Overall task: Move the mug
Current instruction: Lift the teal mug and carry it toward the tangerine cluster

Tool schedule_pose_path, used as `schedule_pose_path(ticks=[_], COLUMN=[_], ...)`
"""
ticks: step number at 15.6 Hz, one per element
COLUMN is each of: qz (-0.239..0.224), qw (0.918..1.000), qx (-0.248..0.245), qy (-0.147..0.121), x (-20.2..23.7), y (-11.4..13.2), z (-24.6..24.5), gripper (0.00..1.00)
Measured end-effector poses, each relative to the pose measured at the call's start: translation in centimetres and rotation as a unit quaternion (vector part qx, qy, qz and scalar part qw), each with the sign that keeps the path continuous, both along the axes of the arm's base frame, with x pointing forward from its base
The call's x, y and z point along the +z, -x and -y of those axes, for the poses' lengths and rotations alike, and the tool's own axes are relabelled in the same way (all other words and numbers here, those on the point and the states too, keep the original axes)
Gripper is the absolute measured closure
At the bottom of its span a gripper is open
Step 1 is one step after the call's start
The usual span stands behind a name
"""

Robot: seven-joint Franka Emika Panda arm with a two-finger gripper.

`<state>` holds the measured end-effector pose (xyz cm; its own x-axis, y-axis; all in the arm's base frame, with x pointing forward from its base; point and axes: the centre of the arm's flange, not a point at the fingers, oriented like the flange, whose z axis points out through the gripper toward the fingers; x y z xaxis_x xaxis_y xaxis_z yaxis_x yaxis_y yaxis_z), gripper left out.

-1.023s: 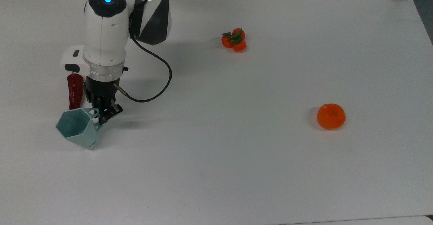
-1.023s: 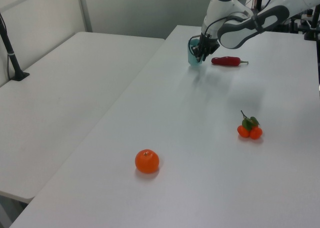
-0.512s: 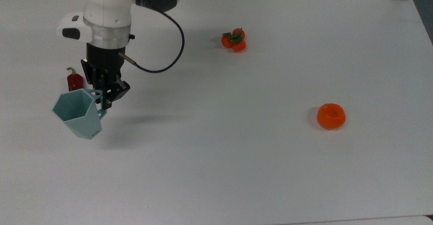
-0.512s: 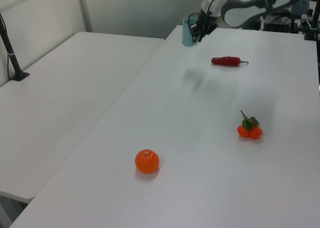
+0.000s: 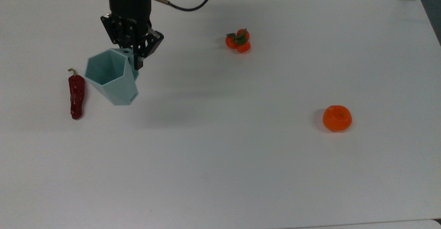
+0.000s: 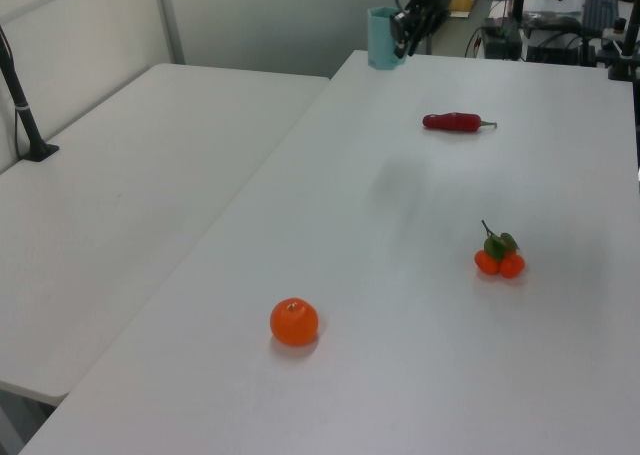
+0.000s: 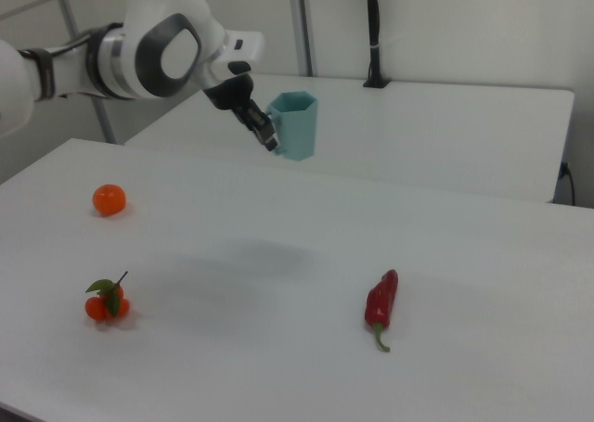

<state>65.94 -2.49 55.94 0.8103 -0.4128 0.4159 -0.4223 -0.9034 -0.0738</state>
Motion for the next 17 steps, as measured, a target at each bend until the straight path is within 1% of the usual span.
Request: schedule_pose_path(ticks=[2,4,5,6,8,11,12,14,16,17], qz=[-0.036,-0.070,-0.082,-0.100,-0.125,-0.160,-0.173,-0.195,-0.203,-0.199], qw=[0.9977,0.9905,0.9858,0.9779,0.9658,0.9492,0.9425,0.9306,0.9249,0.9247], qx=[0.057,0.119,0.147,0.183,0.226,0.270,0.285,0.308,0.320,0.323], qy=[0.001,0.002,0.004,0.010,0.020,0.026,0.027,0.027,0.028,0.030], x=[0.6,0.4,0.0,-0.7,-2.1,-4.8,-6.0,-8.2,-9.9,-10.7], y=[1.9,3.7,4.5,5.9,7.8,10.7,11.6,12.9,13.4,13.6], z=[-0.8,-1.7,-2.0,-2.3,-2.5,-2.5,-2.5,-2.5,-2.5,-2.5], gripper=[0.77,0.77,0.77,0.77,0.77,0.77,0.77,0.77,0.77,0.77])
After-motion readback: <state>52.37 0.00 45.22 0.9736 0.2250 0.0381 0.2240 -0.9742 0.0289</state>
